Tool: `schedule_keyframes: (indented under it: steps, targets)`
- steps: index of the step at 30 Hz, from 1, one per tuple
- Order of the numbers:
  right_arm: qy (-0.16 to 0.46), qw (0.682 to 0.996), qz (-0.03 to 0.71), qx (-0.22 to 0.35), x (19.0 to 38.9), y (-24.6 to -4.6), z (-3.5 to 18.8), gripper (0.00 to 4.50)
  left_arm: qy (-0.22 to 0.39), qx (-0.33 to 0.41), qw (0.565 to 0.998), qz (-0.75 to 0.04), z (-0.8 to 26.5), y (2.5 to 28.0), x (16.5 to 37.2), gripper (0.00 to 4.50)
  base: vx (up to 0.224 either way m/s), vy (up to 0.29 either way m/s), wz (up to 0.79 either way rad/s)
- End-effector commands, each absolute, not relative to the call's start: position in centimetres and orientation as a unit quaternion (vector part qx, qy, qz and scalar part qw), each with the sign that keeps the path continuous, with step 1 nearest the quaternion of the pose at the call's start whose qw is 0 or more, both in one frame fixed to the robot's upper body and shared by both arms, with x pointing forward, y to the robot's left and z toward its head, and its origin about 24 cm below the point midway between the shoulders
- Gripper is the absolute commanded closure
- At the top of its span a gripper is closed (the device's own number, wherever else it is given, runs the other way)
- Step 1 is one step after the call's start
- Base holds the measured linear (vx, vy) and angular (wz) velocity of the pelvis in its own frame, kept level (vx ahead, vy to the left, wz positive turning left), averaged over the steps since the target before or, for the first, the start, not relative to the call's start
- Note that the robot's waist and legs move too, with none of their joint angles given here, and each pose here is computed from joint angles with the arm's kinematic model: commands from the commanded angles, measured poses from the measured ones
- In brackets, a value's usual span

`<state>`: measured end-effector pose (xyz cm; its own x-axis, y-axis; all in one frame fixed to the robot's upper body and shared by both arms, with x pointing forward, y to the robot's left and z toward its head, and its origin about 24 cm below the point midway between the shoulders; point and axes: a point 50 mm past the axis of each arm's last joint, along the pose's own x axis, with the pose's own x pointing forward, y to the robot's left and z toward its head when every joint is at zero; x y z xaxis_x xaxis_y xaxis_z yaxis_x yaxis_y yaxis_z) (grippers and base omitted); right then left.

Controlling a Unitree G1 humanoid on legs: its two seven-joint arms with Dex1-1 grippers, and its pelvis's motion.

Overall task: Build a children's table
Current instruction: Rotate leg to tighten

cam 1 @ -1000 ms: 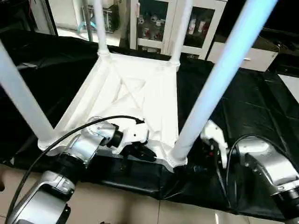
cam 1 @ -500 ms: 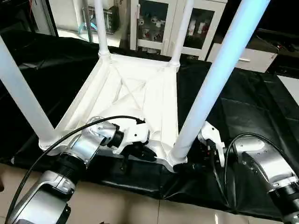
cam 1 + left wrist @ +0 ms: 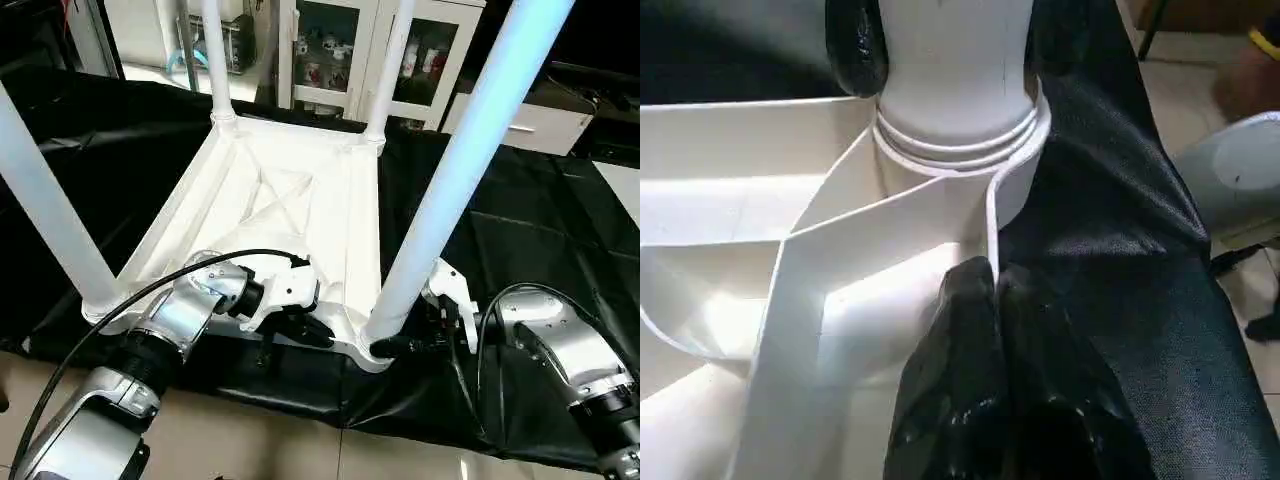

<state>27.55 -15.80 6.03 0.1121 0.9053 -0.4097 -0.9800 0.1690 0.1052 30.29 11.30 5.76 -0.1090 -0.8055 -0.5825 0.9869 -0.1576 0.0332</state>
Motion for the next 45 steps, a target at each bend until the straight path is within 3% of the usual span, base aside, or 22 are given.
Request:
schedule_keyframes:
  steps: [1, 5, 7, 8, 9, 12, 15, 19, 23, 24, 27, 32, 36, 39, 42, 45]
  targets:
    - [0.21, 0.719, 0.655, -0.099, 27.0, -15.4, 5.3, 2.33, 0.223, 0.243, 0.596, -0.732, 4.0, 10.9, 29.3, 4.5, 0.0, 0.0, 0.0]
    - [0.211, 0.731, 0.64, -0.111, 27.3, -15.5, 5.0, 2.47, 0.221, 0.236, 0.604, -0.728, 4.0, 10.7, 29.4, 4.5, 0.0, 0.0, 0.0]
    - [0.201, 0.767, 0.598, -0.114, 28.1, -15.4, 4.7, 2.48, 0.214, 0.241, 0.621, -0.714, 3.9, 10.6, 29.9, 4.5, 0.0, 0.0, 0.0]
    - [0.201, 0.767, 0.598, -0.114, 28.1, -15.4, 4.7, 2.49, 0.214, 0.241, 0.621, -0.714, 3.9, 10.6, 29.9, 4.5, 0.0, 0.0, 0.0]
    - [0.192, 0.814, 0.541, -0.091, 29.1, -15.2, 4.5, 2.52, 0.207, 0.237, 0.654, -0.688, 4.0, 10.3, 30.8, 4.5, 0.0, 0.0, 0.0]
    - [0.189, 0.832, 0.516, -0.074, 29.5, -15.1, 4.4, 2.54, 0.203, 0.23, 0.672, -0.674, 4.1, 10.0, 31.2, 4.5, -0.02, -0.004, -0.01]
    - [0.189, 0.875, 0.445, -0.019, 30.4, -14.5, 4.0, 2.55, 0.188, 0.219, 0.714, -0.637, 4.4, 8.9, 32.3, 4.5, -0.074, 0.013, -0.1]
    - [0.199, 0.906, 0.373, -0.009, 31.1, -14.2, 3.3, 2.56, 0.192, 0.201, 0.753, -0.596, 4.3, 7.5, 33.0, 4.5, -0.057, 0.044, -0.12]
    - [0.201, 0.939, 0.279, 0.019, 32.1, -12.9, 2.7, 2.56, 0.201, 0.197, 0.812, -0.511, 4.2, 6.1, 34.3, 4.5, -0.051, -0.008, 0.0]
    - [0.196, 0.955, 0.22, 0.039, 32.8, -12.0, 2.6, 2.56, 0.194, 0.211, 0.834, -0.472, 4.5, 5.8, 35.0, 4.5, 0.041, -0.079, 0.21]
    - [0.192, 0.965, 0.171, 0.058, 33.3, -10.7, 2.7, 2.56, 0.186, 0.237, 0.849, -0.435, 4.6, 5.8, 35.7, 4.5, 0.047, -0.047, -0.2]
    - [0.17, 0.964, 0.196, 0.054, 33.7, -9.2, 3.6, 2.57, 0.178, 0.254, 0.841, -0.443, 4.6, 5.7, 35.7, 4.5, 0.029, 0.018, -0.15]
    - [0.126, 0.966, 0.22, 0.056, 33.8, -9.9, 5.0, 2.57, 0.169, 0.271, 0.831, -0.455, 4.6, 6.1, 35.7, 4.5, 0.0, 0.0, 0.0]
    - [0.105, 0.964, 0.237, 0.054, 33.6, -10.4, 5.8, 1.87, 0.163, 0.279, 0.821, -0.47, 4.6, 6.2, 35.6, 4.5, 0.0, 0.0, 0.0]
    - [0.089, 0.962, 0.254, 0.055, 32.8, -11.9, 6.6, 1.7, 0.161, 0.283, 0.814, -0.482, 4.6, 7.0, 35.5, 4.5, 0.0, 0.0, 0.0]
    - [0.102, 0.948, 0.301, 0.008, 31.5, -13.3, 6.9, 1.41, 0.157, 0.296, 0.796, -0.505, 4.1, 7.5, 35.0, 4.5, 0.0, 0.0, 0.0]
